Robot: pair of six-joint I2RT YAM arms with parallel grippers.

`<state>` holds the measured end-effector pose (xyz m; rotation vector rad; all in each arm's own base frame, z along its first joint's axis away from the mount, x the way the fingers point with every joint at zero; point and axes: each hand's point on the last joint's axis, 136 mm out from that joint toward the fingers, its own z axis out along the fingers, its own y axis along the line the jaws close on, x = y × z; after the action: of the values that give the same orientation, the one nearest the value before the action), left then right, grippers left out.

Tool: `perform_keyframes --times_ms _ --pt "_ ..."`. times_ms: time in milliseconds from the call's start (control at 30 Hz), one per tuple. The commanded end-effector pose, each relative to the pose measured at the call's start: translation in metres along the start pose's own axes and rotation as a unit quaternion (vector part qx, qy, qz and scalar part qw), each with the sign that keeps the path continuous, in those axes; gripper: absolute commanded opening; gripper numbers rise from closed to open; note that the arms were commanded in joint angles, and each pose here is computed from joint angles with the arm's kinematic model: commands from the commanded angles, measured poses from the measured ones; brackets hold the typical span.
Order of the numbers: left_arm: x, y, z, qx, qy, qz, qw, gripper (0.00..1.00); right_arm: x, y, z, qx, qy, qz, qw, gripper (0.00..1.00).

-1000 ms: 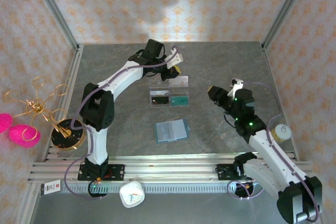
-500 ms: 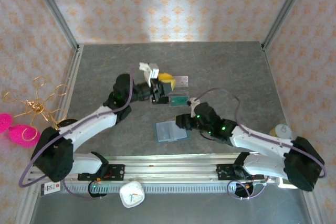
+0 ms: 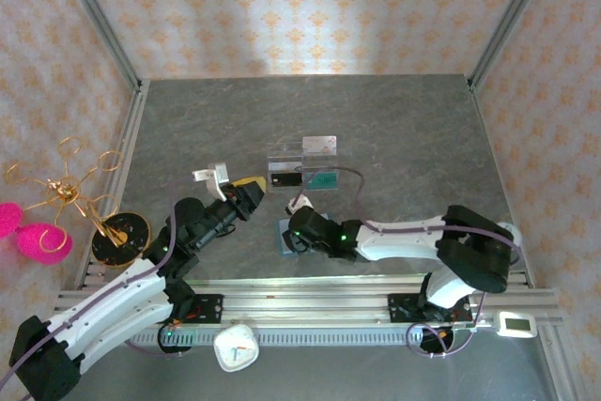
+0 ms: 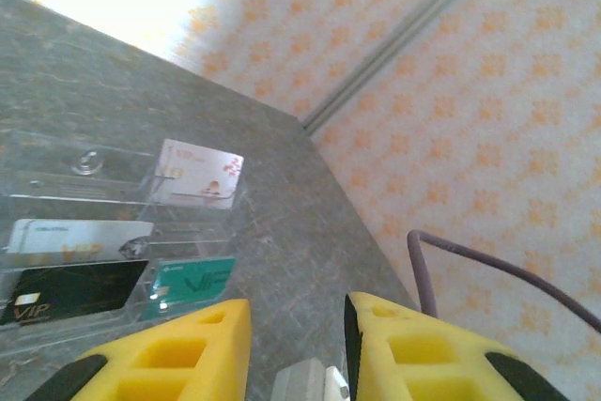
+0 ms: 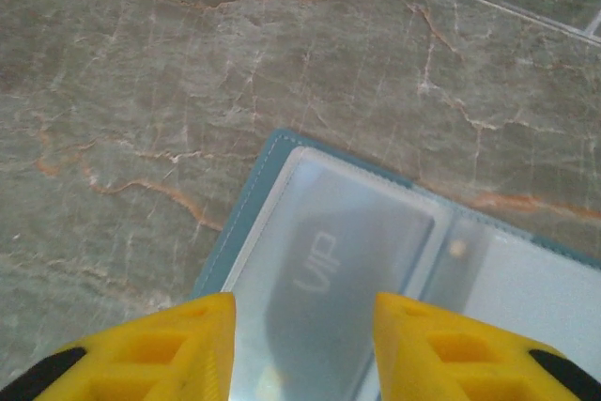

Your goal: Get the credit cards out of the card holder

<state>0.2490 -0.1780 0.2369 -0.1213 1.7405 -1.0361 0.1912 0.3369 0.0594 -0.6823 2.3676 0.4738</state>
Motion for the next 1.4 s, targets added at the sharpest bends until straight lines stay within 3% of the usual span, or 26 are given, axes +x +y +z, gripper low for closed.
perform_keyframes --times_ms 0,233,367,500,633,867,1200,1367 --pt "0.015 0.031 -0.005 -0.062 0.011 -0.026 0.998 0.31 0.001 -0.007 0.009 0.046 0.004 -0.025 0.999 0.42" --pt "0.026 0.039 -0.002 -0.068 0.024 -0.036 0.997 0.31 0.020 -0.011 0.023 0.087 0.039 -0.057 0.994 0.42" --pt "0.030 0.039 0.002 -0.070 0.039 -0.030 0.996 0.30 0.036 -0.018 0.029 0.102 0.066 -0.060 0.991 0.36" --pt "0.038 0.043 0.002 -0.076 0.055 -0.025 0.995 0.28 0.043 -0.020 0.031 0.105 0.073 -0.044 0.991 0.15" --pt "0.053 0.050 0.003 -0.079 0.078 -0.032 0.993 0.24 0.025 -0.010 0.022 0.063 0.022 0.012 0.998 0.00" --pt "0.097 0.062 0.005 -0.081 0.133 -0.047 0.987 0.00 -0.015 0.002 -0.008 -0.040 -0.078 0.134 0.987 0.00" --pt "0.156 0.058 0.025 -0.084 0.221 -0.024 0.971 0.00 -0.015 0.001 -0.021 -0.068 -0.098 0.186 0.975 0.00" --pt "0.178 0.055 0.041 -0.085 0.264 -0.007 0.961 0.00 -0.018 -0.012 -0.039 -0.059 -0.122 0.218 0.967 0.32"
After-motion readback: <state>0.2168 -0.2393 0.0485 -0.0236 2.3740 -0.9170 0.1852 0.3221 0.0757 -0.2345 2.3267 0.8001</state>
